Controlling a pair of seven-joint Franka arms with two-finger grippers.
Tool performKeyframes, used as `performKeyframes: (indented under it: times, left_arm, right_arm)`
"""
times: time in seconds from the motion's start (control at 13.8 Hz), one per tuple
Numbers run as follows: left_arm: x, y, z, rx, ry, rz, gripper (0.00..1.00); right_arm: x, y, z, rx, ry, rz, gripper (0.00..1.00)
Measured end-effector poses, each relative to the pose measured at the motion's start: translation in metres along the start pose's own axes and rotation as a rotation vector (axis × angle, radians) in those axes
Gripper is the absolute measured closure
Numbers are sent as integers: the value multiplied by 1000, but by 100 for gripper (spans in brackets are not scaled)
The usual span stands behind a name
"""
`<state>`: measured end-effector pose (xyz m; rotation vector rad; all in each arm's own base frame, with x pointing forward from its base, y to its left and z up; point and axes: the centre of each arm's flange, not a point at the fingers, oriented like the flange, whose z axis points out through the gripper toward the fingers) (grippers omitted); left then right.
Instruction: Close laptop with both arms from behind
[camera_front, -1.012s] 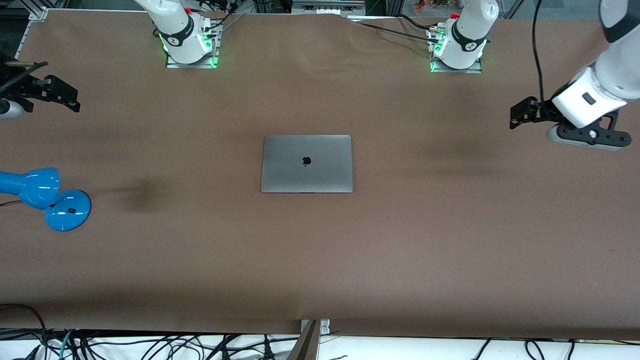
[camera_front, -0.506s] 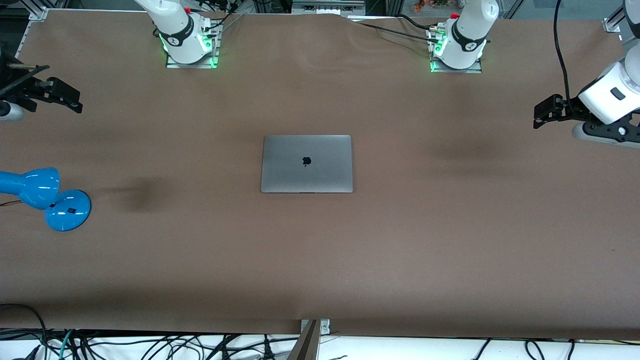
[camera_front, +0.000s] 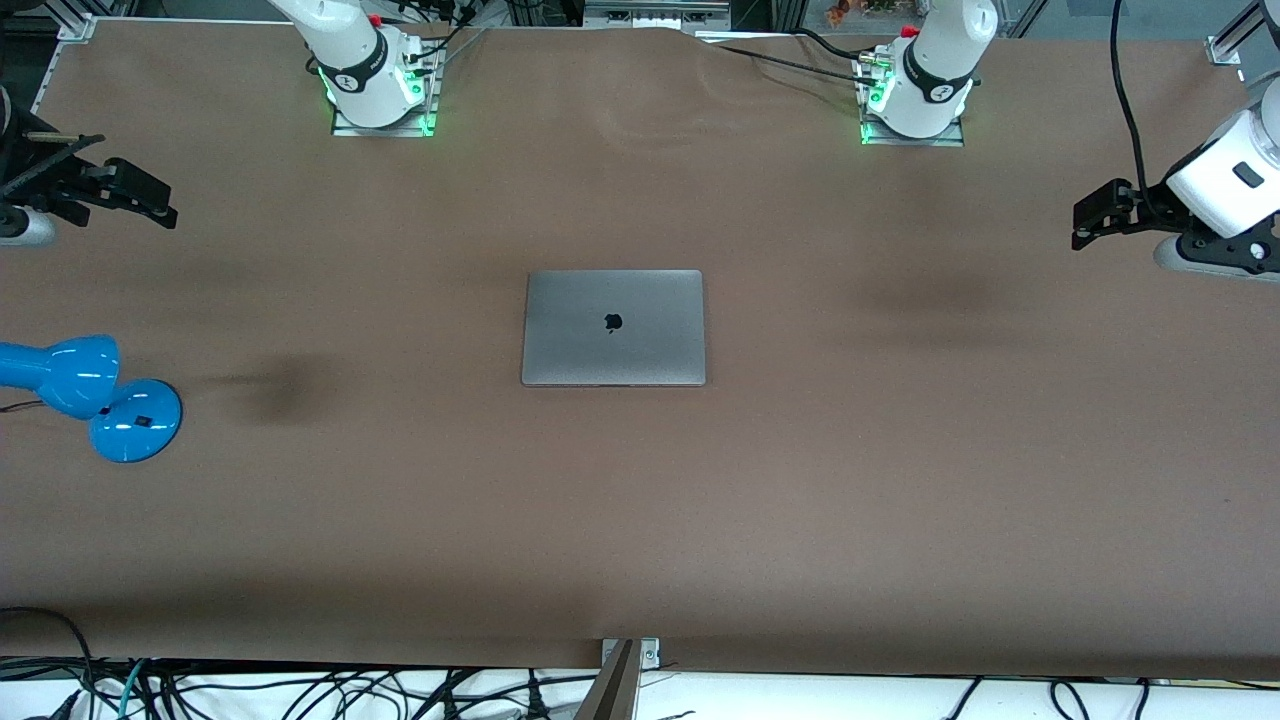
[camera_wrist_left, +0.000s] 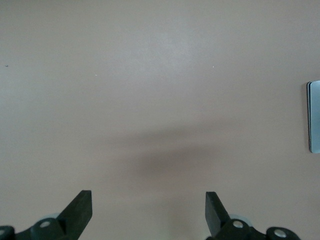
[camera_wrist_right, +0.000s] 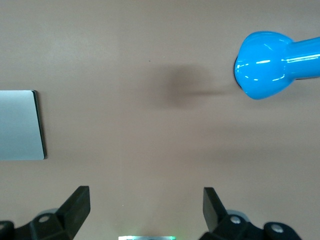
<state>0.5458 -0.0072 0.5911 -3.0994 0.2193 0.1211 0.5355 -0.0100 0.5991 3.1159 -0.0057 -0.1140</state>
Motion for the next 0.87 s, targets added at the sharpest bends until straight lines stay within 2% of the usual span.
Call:
performKeyframes:
  times: [0.87]
  left_arm:
    - [1, 2, -6, 0, 1, -10, 0]
  right_arm:
    - [4, -5, 7, 5, -13, -5, 0]
